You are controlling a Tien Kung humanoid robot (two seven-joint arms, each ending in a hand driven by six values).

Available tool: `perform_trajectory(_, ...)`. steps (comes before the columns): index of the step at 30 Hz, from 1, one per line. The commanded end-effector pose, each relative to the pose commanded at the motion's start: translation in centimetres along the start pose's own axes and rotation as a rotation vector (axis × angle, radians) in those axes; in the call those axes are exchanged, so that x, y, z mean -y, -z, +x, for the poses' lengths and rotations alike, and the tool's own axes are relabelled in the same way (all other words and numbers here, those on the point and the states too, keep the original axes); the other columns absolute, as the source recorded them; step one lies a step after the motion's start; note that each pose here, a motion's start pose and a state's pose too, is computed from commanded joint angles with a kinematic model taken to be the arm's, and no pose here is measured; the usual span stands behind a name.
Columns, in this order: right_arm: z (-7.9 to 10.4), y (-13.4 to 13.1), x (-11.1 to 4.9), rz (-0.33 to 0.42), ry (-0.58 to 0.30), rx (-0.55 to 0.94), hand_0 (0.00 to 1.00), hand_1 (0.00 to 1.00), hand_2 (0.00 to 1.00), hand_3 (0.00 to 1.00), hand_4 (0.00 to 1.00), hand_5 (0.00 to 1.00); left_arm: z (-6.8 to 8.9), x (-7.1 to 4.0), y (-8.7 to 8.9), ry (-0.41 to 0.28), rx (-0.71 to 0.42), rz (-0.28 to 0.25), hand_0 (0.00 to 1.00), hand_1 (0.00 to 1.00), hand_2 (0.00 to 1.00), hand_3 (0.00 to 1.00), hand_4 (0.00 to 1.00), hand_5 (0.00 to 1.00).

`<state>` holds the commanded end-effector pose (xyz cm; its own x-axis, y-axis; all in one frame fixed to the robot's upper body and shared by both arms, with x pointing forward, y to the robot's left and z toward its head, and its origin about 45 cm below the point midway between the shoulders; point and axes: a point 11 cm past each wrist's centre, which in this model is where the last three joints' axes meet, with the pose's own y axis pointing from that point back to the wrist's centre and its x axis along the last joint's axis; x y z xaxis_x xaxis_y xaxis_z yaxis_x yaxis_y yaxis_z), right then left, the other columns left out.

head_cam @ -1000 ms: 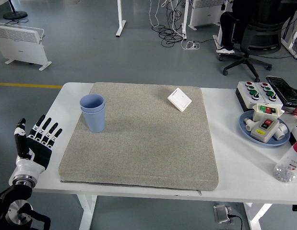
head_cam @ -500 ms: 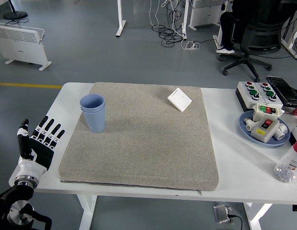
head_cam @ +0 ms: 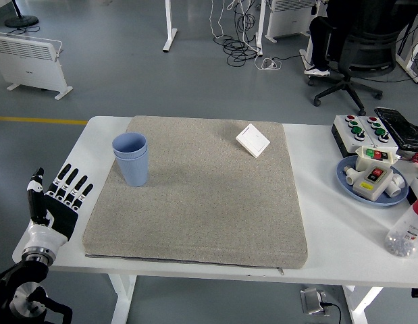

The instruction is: Push cup pick cup insert cup

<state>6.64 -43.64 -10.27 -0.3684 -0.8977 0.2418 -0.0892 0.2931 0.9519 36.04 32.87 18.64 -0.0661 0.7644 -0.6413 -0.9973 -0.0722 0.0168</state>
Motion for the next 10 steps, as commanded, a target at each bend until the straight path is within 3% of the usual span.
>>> perform_trajectory(10,-0.10,0.27,-0.02,0.005,0.002,0.000,0.754,0.628,0.649,0.560,0.077,0.470,-0.03,0.07,-0.17,0.005,0.005,-0.011,0.902,0.916,0.987,0.910,0.671,0.998)
